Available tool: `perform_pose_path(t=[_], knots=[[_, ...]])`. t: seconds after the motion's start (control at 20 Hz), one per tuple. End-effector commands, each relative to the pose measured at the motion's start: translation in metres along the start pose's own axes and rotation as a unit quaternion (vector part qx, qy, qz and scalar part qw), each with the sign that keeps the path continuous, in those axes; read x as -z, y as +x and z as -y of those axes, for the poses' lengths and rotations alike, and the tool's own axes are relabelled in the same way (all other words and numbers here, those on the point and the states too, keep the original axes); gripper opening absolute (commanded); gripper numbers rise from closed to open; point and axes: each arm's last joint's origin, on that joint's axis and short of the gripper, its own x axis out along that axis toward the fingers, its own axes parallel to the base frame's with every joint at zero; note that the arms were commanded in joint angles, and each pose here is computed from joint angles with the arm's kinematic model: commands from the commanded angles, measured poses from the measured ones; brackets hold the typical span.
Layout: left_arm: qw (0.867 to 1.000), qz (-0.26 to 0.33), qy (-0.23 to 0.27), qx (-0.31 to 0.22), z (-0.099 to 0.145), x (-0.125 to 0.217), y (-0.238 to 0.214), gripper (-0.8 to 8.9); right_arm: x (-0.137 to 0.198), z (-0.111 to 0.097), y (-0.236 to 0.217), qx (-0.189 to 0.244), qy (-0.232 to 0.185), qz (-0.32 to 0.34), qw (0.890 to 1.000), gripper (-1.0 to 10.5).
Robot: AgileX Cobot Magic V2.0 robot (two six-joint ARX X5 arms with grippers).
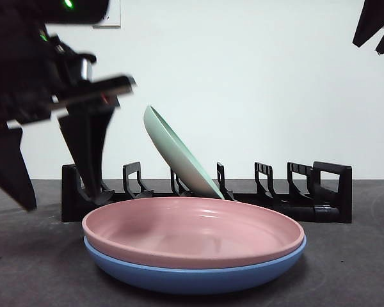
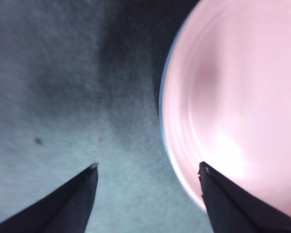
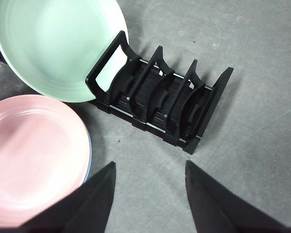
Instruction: Place the plate
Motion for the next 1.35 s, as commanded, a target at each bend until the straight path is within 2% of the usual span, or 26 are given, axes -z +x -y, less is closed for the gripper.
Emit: perform_pose_path(t=[0.05, 0.25, 0.35, 0.55, 0.65, 0.8, 0.95, 1.15, 1.35], knots=[[0.996, 0.055, 0.071, 0.022, -0.002, -0.003, -0.028, 3.44, -0.003, -0.001, 0.000, -0.004, 0.012, 0.003, 1.000, 2.2], [0.979, 0.170, 0.113, 0.021, -0.025, 0.003, -0.081, 3.44, -0.003, -0.005, 0.000, -0.019, 0.016, 0.003, 1.000, 2.2], [0.966, 0.228, 0.122, 0.013, -0.041, 0.010, -0.108, 3.43, -0.004, -0.011, 0.002, -0.043, 0.015, 0.005, 0.999, 2.2], [0.935, 0.331, 0.123, -0.022, -0.071, 0.035, -0.154, 3.40, -0.012, -0.019, 0.009, -0.069, 0.046, 0.015, 0.996, 2.2], [0.924, 0.361, 0.121, -0.042, -0.081, 0.053, -0.169, 3.40, -0.022, -0.023, 0.019, -0.103, 0.068, -0.006, 0.992, 2.3], [0.911, 0.392, 0.118, -0.053, -0.087, 0.074, -0.183, 3.40, -0.050, -0.034, 0.043, -0.180, 0.085, -0.050, 0.979, 2.3], [0.904, 0.408, 0.116, -0.050, -0.088, 0.084, -0.188, 3.41, -0.084, -0.051, 0.072, -0.204, 0.071, -0.087, 0.973, 2.3], [0.908, 0.406, 0.095, -0.041, -0.088, 0.084, -0.188, 3.41, -0.124, -0.082, 0.111, -0.230, 0.044, -0.106, 0.966, 2.3], [0.908, 0.406, 0.094, -0.041, -0.088, 0.084, -0.188, 3.40, -0.149, -0.106, 0.151, -0.239, 0.036, -0.108, 0.964, 2.3]])
